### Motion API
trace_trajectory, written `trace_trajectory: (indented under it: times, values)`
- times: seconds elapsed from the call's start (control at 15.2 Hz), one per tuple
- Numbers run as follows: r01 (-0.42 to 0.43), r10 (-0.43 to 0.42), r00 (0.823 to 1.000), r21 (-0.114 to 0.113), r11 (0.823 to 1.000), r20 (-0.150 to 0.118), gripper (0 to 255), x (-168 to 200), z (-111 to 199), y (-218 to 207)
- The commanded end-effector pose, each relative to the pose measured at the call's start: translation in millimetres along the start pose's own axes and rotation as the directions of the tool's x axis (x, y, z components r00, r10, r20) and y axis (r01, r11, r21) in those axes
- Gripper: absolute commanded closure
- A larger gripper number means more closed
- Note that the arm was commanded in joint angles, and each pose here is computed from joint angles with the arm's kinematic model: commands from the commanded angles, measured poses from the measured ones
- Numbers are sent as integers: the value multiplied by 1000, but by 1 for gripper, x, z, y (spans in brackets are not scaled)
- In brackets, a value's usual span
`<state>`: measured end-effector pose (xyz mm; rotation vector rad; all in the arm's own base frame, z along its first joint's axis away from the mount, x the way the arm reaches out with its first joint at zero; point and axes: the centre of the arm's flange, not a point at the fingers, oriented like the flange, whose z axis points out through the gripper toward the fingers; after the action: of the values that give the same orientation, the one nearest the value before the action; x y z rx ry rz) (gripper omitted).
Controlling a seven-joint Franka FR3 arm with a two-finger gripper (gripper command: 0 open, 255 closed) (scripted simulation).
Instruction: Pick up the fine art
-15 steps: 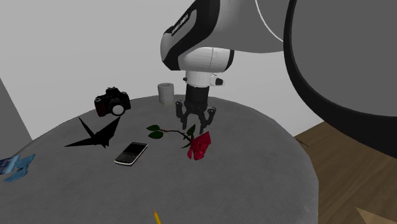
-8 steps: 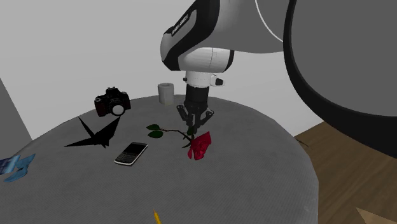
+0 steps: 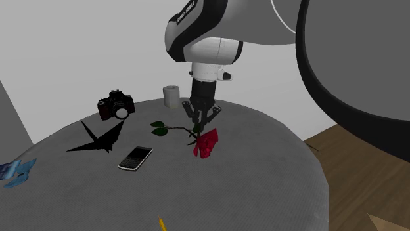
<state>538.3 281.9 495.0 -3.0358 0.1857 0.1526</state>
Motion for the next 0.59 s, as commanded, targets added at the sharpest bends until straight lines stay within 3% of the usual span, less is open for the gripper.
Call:
trace_trajectory:
  times: [0.0,0.53]
  values:
    - [0,0,1000,0,1000,0,255,-1,-11,-1]
    - [0,0,1000,0,1000,0,255,-5,-52,-5]
